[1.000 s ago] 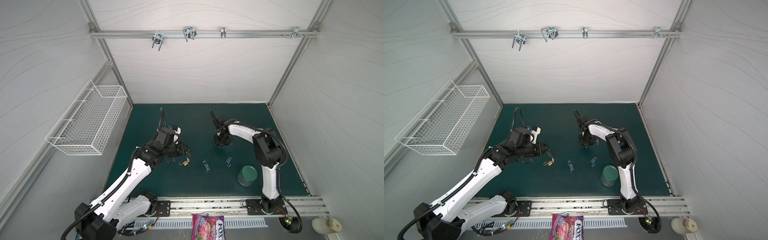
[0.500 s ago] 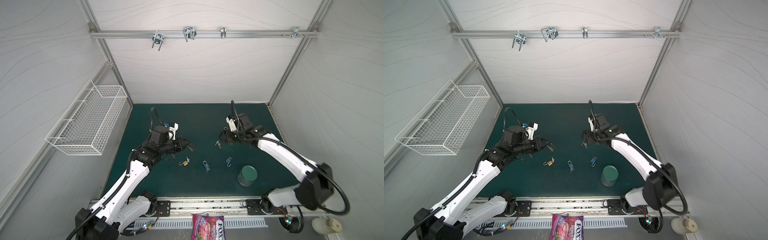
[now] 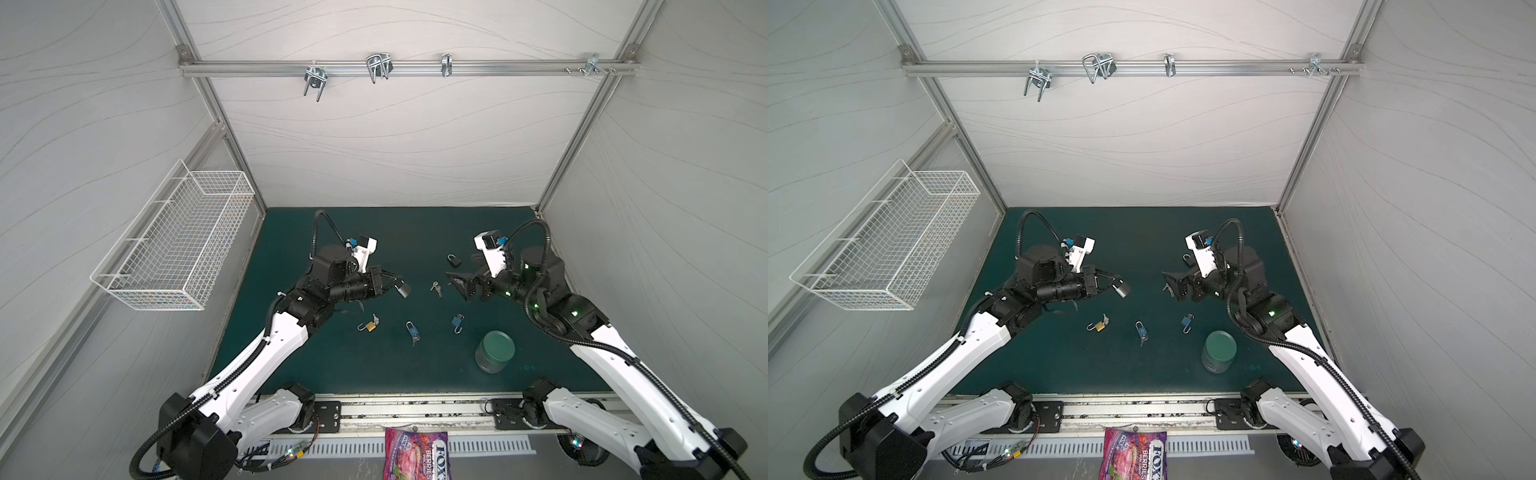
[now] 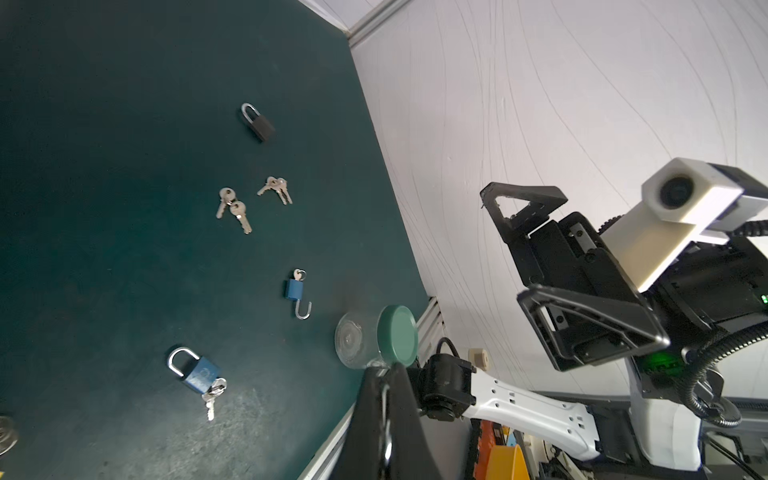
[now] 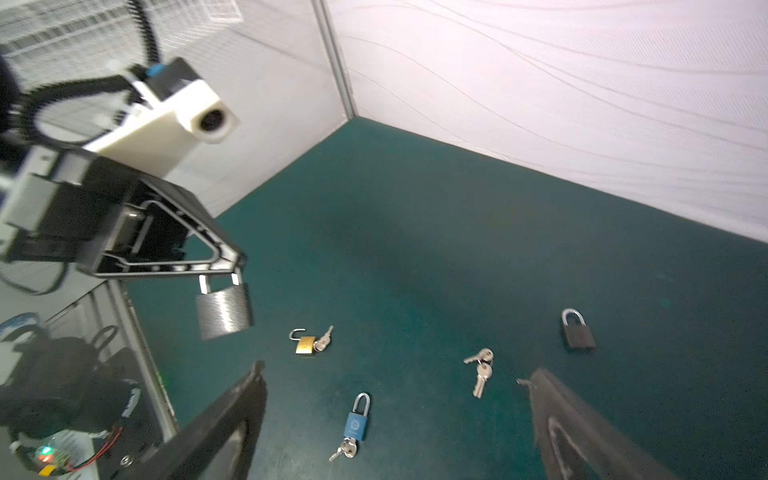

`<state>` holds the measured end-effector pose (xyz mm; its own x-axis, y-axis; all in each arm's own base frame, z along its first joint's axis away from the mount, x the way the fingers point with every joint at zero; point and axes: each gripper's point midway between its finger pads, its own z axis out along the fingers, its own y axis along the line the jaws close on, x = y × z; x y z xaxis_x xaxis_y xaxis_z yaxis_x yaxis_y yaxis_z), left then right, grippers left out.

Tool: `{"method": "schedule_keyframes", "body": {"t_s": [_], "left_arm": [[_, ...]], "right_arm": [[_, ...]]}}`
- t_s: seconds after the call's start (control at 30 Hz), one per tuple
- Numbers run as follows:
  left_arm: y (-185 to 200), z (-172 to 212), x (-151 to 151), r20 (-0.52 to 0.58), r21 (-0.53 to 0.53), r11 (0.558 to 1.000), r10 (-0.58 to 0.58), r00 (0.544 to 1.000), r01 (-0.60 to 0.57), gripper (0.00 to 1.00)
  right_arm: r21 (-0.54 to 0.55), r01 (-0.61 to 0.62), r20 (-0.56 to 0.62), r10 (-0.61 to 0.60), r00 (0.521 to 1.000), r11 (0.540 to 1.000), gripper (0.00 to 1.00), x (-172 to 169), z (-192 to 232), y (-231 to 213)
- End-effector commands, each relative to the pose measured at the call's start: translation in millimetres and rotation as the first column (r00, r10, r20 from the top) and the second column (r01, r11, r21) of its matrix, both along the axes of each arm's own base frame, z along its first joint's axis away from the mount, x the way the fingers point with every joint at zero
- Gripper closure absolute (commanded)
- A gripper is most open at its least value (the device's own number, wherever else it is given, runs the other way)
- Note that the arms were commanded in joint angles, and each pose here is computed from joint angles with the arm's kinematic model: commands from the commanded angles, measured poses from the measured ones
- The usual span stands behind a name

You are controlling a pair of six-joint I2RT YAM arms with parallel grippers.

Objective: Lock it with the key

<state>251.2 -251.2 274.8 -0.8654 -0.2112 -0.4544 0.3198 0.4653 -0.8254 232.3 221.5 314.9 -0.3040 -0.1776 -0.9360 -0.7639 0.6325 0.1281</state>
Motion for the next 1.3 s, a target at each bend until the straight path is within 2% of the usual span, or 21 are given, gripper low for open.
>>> {"method": "schedule_keyframes", "body": {"t_s": [0.0, 0.13, 0.23, 0.5, 0.7, 0.77, 1.27], "left_arm": [[-13, 49, 6, 0.115, -0.069, 0.998, 0.003, 0.993, 0.005, 1.00], [-19, 59, 3, 0.136, -0.079, 0.997, 0.015, 0.991, -0.005, 1.00], [-25, 63, -2, 0.147, -0.080, 0.997, 0.005, 0.989, 0.007, 1.00], [-29, 63, -7, 0.153, -0.077, 0.997, 0.001, 0.988, 0.011, 1.00], [-27, 61, -8, 0.150, -0.071, 0.997, 0.006, 0.989, 0.005, 1.00], [-27, 60, -7, 0.150, -0.073, 0.997, 0.010, 0.989, 0.001, 1.00], [-26, 60, -9, 0.146, -0.079, 0.997, 0.009, 0.989, 0.002, 1.00]], "right_arm": [[-0.048, -0.149, 0.142, 0.155, 0.978, 0.988, 0.01, -28, 19, 24], [-0.187, -0.159, 0.238, 0.201, 0.950, 0.970, 0.01, -41, 11, 45], [-0.221, -0.145, 0.256, 0.201, 0.945, 0.964, 0.03, -42, 7, 55], [-0.228, -0.151, 0.270, 0.211, 0.939, 0.962, 0.14, -40, 3, 78], [-0.219, -0.149, 0.259, 0.204, 0.944, 0.964, 0.28, -36, 2, 91], [-0.210, -0.137, 0.259, 0.191, 0.947, 0.968, 0.35, -34, 1, 93], [-0.165, -0.149, 0.198, 0.181, 0.963, 0.975, 0.59, -36, -4, 98]]}}
